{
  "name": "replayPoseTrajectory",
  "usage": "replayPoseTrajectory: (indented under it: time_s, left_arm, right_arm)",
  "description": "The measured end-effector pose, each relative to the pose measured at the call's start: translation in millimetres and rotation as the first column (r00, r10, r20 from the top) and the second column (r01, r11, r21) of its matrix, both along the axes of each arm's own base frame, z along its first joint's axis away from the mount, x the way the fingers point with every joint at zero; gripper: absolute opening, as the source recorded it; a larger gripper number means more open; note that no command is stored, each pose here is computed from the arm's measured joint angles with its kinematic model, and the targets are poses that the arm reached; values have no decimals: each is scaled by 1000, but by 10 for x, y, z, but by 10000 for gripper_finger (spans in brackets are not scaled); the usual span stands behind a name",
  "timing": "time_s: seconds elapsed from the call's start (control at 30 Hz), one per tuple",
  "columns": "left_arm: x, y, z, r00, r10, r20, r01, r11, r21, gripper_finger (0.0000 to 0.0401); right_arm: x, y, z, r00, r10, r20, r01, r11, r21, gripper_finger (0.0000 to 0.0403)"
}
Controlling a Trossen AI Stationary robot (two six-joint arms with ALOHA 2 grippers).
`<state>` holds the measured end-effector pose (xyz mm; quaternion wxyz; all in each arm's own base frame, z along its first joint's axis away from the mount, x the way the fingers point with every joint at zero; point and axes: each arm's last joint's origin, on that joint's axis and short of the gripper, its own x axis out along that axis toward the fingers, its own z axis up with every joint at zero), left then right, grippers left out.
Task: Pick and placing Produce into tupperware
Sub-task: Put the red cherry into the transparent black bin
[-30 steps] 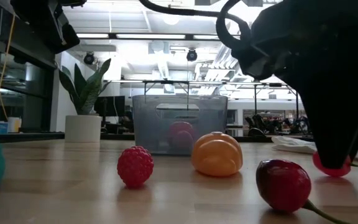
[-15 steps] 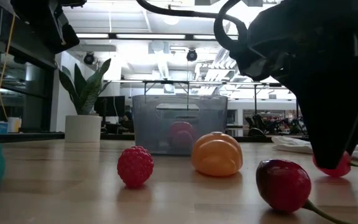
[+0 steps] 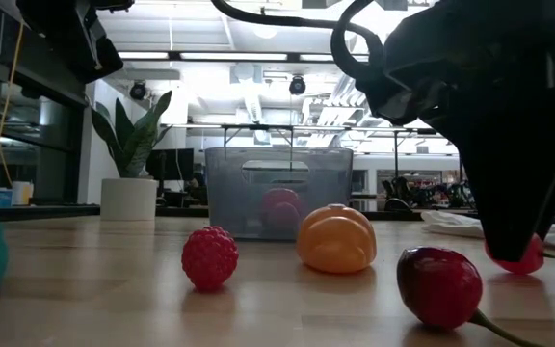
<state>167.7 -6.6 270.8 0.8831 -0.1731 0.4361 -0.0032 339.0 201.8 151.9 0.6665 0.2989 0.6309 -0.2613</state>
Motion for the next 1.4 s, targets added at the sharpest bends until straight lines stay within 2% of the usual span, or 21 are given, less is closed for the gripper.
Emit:
replayPoseTrajectory:
  time_s: [0.27, 0.4, 1.03, 1.4]
  left_arm:
    - [0, 0, 0, 1000, 0, 0, 0, 1000, 0, 3]
    - [0, 1, 0, 1000, 1, 0, -1, 1000, 0, 3]
    - [0, 0, 0, 1000, 0, 0, 0, 1000, 0, 3]
    - [0, 0, 0, 1000, 0, 0, 0, 1000, 0, 3]
  right_arm:
    - [7, 4, 1, 1000, 0, 7, 0, 1000, 4, 125]
    - [8, 5, 1, 1000, 0, 8, 0, 1000, 5, 111]
    - [9, 9, 25, 1000, 19, -7, -19, 1000, 14, 108]
    - [108, 13, 417, 998, 64, 13, -63, 996, -57, 108]
